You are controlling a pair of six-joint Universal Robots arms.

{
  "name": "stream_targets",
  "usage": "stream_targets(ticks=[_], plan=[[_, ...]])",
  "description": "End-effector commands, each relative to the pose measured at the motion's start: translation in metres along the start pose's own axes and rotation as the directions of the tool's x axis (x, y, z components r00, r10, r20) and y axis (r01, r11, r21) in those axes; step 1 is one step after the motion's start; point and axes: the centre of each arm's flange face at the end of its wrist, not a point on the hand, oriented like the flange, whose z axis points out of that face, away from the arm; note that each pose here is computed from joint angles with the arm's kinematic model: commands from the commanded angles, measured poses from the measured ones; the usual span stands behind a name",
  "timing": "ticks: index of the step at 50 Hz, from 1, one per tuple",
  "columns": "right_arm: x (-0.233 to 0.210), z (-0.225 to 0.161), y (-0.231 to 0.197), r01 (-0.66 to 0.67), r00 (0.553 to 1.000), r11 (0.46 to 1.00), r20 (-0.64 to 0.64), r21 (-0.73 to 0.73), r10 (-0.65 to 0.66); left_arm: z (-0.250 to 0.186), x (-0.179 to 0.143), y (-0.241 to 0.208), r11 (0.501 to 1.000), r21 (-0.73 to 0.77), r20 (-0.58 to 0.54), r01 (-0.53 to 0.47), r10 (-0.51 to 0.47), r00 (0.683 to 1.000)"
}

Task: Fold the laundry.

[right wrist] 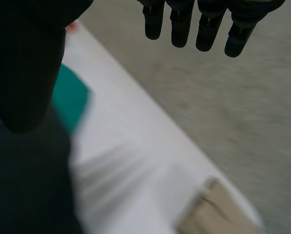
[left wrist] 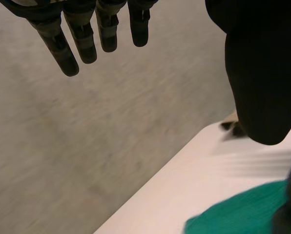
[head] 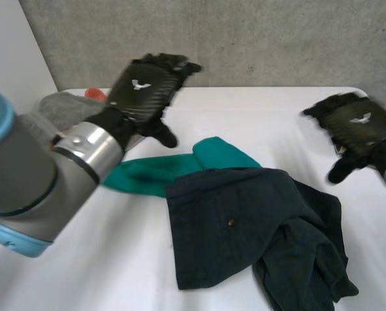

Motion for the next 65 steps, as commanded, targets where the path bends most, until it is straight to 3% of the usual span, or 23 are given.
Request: stream_targets(ticks=[1,8,17,24,28,31,35,46,52,59,65], plan=[[-0.072,-0.005,-0.011,-0.004,0.961,0.999,0.276,-0.035,0.014,-0.008,-0.035,0.034,0.987,-0.157,0.106,0.033,-0.016,0.994],[-0.140,0.016,0.002,0.078,0.913,0.997,0.402,-0.017,-0.065,-0.004,-0.051,0.092,0.945,-0.326,0.118,0.029,0.010,0.993],[-0.180,0.063,0.026,0.166,0.927,0.986,0.335,0.033,-0.167,-0.005,-0.061,0.114,0.923,-0.384,0.119,-0.009,0.059,0.991],[-0.175,0.073,0.023,0.197,0.935,0.980,0.294,0.030,-0.197,-0.007,-0.058,0.112,0.926,-0.378,0.112,-0.011,0.057,0.992],[-0.160,0.060,0.002,0.170,0.949,0.983,0.256,0.071,-0.183,-0.007,-0.057,0.110,0.928,-0.373,0.109,-0.013,0.058,0.992],[-0.112,0.030,-0.044,0.148,0.977,0.975,0.128,0.167,-0.170,-0.004,-0.056,0.106,0.933,-0.360,0.104,-0.020,0.062,0.993],[-0.066,0.013,-0.059,0.139,0.990,0.972,0.013,0.189,-0.143,0.001,-0.049,0.100,0.942,-0.334,0.083,-0.035,0.066,0.994],[-0.007,-0.036,-0.097,0.066,0.998,0.954,-0.016,0.292,-0.064,0.027,-0.006,0.113,0.950,-0.306,-0.035,-0.059,0.051,0.998],[0.037,-0.032,-0.086,0.078,0.987,0.968,-0.154,0.240,-0.042,0.033,0.006,0.116,0.951,-0.304,-0.064,-0.064,0.046,0.997],[0.125,-0.028,-0.041,0.115,0.907,0.992,-0.412,0.058,-0.081,0.030,0.026,0.120,0.946,-0.317,-0.107,-0.066,0.034,0.994],[0.138,-0.008,-0.008,0.076,0.914,0.997,-0.398,-0.032,-0.082,0.023,0.032,0.121,0.939,-0.335,-0.112,-0.071,0.035,0.993]])
